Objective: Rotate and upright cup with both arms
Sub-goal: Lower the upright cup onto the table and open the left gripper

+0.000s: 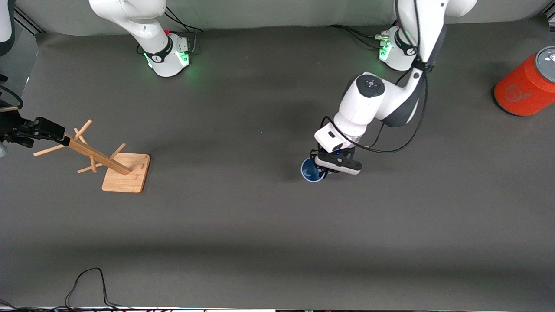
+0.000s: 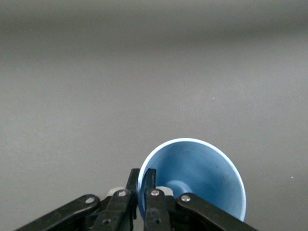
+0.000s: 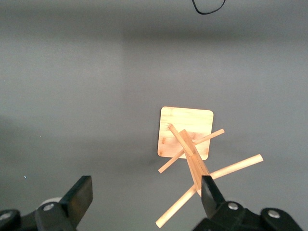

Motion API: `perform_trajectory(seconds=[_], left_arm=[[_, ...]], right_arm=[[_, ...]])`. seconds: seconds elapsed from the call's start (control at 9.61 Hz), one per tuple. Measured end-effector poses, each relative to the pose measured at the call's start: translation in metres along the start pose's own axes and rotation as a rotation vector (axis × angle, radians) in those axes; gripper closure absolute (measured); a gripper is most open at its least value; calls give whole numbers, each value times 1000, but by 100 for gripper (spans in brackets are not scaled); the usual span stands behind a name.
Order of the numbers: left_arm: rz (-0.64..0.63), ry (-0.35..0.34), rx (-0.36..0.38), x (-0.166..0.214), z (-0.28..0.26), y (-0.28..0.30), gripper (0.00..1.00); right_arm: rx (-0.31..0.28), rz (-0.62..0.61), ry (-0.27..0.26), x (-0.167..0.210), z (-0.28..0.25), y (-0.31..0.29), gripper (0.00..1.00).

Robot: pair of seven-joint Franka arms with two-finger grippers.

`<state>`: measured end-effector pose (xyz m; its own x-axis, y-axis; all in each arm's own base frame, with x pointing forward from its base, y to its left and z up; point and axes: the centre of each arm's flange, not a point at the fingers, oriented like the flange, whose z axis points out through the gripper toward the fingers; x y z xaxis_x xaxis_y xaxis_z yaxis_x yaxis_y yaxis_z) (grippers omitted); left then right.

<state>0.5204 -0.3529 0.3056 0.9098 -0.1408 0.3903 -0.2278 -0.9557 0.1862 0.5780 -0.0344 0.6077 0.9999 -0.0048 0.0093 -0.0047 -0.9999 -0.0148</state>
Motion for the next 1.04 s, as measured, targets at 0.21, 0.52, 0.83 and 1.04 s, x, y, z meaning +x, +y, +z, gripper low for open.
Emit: perform_trajectory(seconds=[0.21,0.52,0.83,1.04], left_arm=[[-30,38,-14,-13,16,-5,92],[-25,22,-16,-28,29,2,92],[-17,12,-18,-34,33,9,92],[-8,3,-19,-40,36,14,92]], right_arm=[[0,0,0,0,0,0,0],[0,0,0,0,0,0,0],[0,0,0,0,0,0,0],[0,0,0,0,0,0,0]])
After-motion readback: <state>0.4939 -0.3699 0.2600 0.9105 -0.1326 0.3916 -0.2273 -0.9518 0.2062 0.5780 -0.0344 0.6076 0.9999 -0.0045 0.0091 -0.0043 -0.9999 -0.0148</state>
